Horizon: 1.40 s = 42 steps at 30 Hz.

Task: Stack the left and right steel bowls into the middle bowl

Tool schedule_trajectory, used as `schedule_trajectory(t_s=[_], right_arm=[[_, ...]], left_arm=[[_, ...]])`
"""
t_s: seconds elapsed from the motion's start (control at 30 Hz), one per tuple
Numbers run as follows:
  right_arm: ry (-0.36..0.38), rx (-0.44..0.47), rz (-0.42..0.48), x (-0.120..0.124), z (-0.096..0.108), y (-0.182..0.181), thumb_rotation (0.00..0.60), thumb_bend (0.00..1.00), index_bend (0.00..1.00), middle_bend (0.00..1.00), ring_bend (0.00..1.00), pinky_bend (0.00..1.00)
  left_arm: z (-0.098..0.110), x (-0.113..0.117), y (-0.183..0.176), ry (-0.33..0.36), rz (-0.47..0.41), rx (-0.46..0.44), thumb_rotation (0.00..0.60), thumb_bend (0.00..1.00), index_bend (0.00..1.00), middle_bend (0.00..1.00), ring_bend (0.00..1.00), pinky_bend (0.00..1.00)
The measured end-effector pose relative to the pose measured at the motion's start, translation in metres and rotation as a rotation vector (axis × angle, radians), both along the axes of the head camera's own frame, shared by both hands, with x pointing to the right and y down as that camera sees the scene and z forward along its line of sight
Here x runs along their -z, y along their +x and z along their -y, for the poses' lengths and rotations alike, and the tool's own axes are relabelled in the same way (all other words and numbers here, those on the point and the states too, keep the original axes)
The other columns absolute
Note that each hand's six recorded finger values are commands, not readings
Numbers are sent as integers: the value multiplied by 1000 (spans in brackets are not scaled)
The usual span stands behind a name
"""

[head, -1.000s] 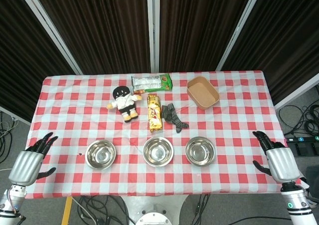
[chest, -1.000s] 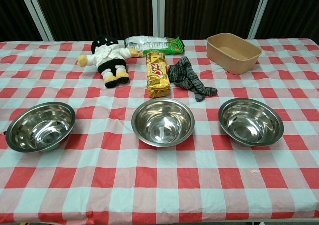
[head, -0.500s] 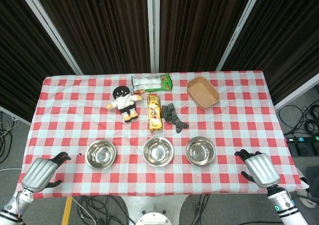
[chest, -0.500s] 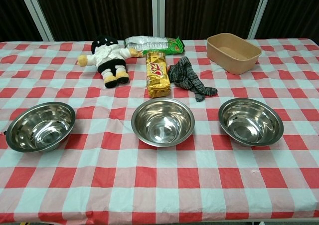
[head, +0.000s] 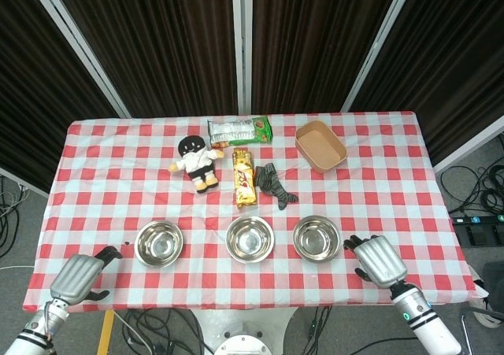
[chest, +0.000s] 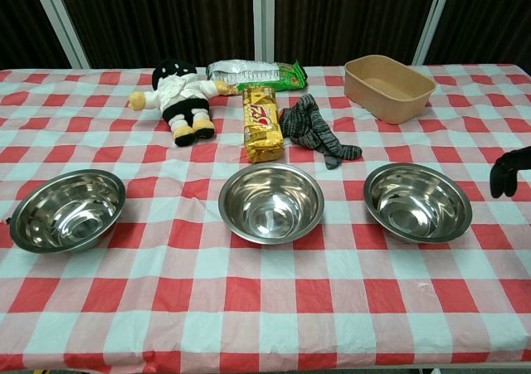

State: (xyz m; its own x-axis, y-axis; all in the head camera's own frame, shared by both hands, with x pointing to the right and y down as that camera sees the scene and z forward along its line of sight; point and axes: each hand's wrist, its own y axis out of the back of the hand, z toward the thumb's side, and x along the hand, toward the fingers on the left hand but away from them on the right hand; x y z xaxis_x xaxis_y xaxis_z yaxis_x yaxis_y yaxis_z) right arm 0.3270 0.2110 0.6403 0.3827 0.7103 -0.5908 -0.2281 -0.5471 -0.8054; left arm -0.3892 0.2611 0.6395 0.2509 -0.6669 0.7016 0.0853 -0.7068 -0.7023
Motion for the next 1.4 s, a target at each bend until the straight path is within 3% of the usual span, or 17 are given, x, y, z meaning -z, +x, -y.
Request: schedule_trajectory(t_s=[0.57, 1.4], right_arm=[[-30, -13, -10, -11, 6, -19, 600, 101, 407, 422, 686, 662], [-47, -32, -7, -35, 8, -24, 600, 116, 409, 430, 687, 667]], left_arm=[[2, -24, 43, -22, -58, -104, 600, 111, 351, 348, 688, 823], [14, -53, 47, 25, -34, -149, 600, 164, 364, 365, 704, 830]])
